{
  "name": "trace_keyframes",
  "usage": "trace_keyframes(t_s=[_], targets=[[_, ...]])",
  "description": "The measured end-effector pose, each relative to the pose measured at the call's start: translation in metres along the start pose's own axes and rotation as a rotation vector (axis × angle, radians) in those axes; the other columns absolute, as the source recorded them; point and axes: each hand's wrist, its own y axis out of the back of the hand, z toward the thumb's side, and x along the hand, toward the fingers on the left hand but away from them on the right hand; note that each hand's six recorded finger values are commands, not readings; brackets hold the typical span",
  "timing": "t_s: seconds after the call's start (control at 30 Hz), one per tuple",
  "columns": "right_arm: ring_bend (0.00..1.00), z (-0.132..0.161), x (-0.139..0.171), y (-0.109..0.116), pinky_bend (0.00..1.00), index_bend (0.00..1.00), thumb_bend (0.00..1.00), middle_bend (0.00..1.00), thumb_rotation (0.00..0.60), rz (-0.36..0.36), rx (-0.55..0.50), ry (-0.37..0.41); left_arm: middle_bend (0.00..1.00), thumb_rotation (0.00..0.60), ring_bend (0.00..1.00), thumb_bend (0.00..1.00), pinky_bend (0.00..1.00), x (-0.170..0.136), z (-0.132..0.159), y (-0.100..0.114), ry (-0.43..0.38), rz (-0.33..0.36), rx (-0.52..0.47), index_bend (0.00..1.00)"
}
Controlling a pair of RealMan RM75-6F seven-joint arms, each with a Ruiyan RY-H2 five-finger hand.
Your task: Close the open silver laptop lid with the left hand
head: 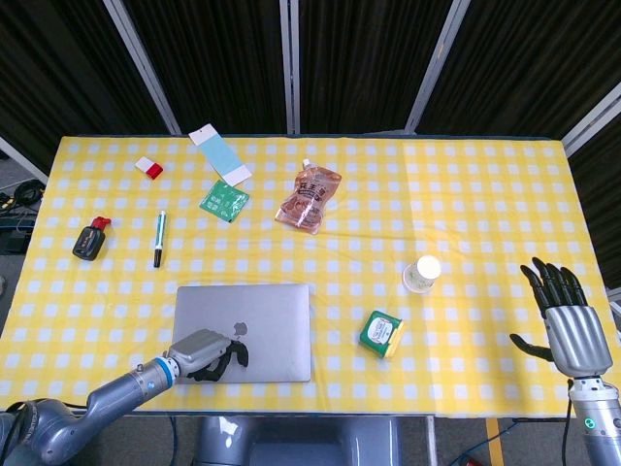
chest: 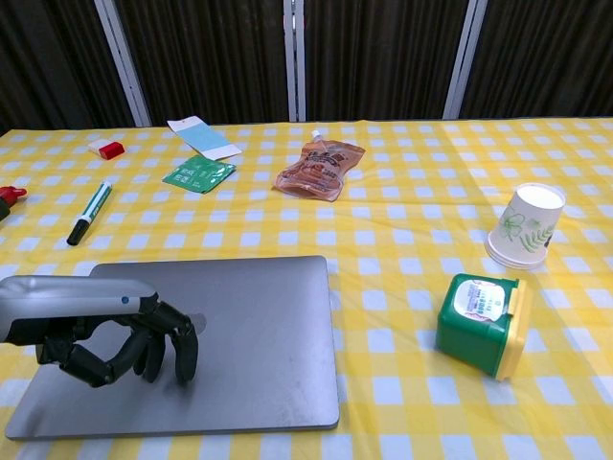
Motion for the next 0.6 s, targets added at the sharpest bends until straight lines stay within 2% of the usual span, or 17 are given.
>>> trace_keyframes(t_s=[0.13, 0.23, 0.27, 0.3, 0.33, 0.37, 0.4, 0.47, 0.6], targets=[[0.00, 0.000, 0.000, -0.001, 0.00, 0.00, 0.00, 0.00, 0.600, 0.003, 0.000, 0.001, 0.31, 0.600, 0.38, 1.00, 0.33, -0.010, 0.010, 0.021, -0.051, 0.111, -0.006, 0.36], [0.00, 0.001, 0.000, -0.001, 0.00, 0.00, 0.00, 0.00, 0.600, 0.004, 0.000, 0.006, 0.21, 0.600, 0.28, 0.98, 0.25, -0.025, 0.016, 0.044, -0.090, 0.222, 0.006, 0.30], [0.00, 0.002, 0.000, -0.001, 0.00, 0.00, 0.00, 0.00, 0.600, 0.004, 0.000, 0.007, 0.13, 0.600, 0.20, 0.87, 0.18, -0.031, 0.017, 0.051, -0.097, 0.258, 0.013, 0.23], [0.00, 0.003, 0.000, -0.001, 0.00, 0.00, 0.00, 0.00, 0.600, 0.004, 0.000, 0.010, 0.06, 0.600, 0.11, 0.63, 0.10, -0.040, 0.015, 0.062, -0.099, 0.312, 0.026, 0.13], [0.00, 0.004, 0.000, -0.001, 0.00, 0.00, 0.00, 0.00, 0.600, 0.003, 0.000, 0.012, 0.03, 0.600, 0.06, 0.43, 0.05, -0.048, 0.013, 0.070, -0.094, 0.355, 0.036, 0.07], [0.00, 0.004, 0.001, -0.001, 0.00, 0.00, 0.00, 0.00, 0.600, 0.003, 0.000, 0.013, 0.00, 0.600, 0.01, 0.17, 0.01, -0.056, 0.010, 0.078, -0.084, 0.396, 0.049, 0.01], [0.00, 0.005, 0.001, -0.001, 0.00, 0.00, 0.00, 0.00, 0.600, 0.003, 0.001, 0.014, 0.00, 0.600, 0.00, 0.02, 0.00, -0.066, 0.006, 0.086, -0.065, 0.449, 0.070, 0.00], [0.00, 0.005, 0.002, -0.001, 0.00, 0.00, 0.00, 0.00, 0.600, 0.006, 0.007, 0.016, 0.00, 0.600, 0.00, 0.00, 0.00, -0.078, -0.001, 0.095, -0.025, 0.518, 0.104, 0.00], [0.00, 0.007, 0.003, 0.000, 0.00, 0.00, 0.00, 0.00, 0.600, 0.013, 0.019, 0.017, 0.00, 0.600, 0.00, 0.00, 0.00, -0.109, -0.022, 0.103, 0.120, 0.668, 0.189, 0.00]])
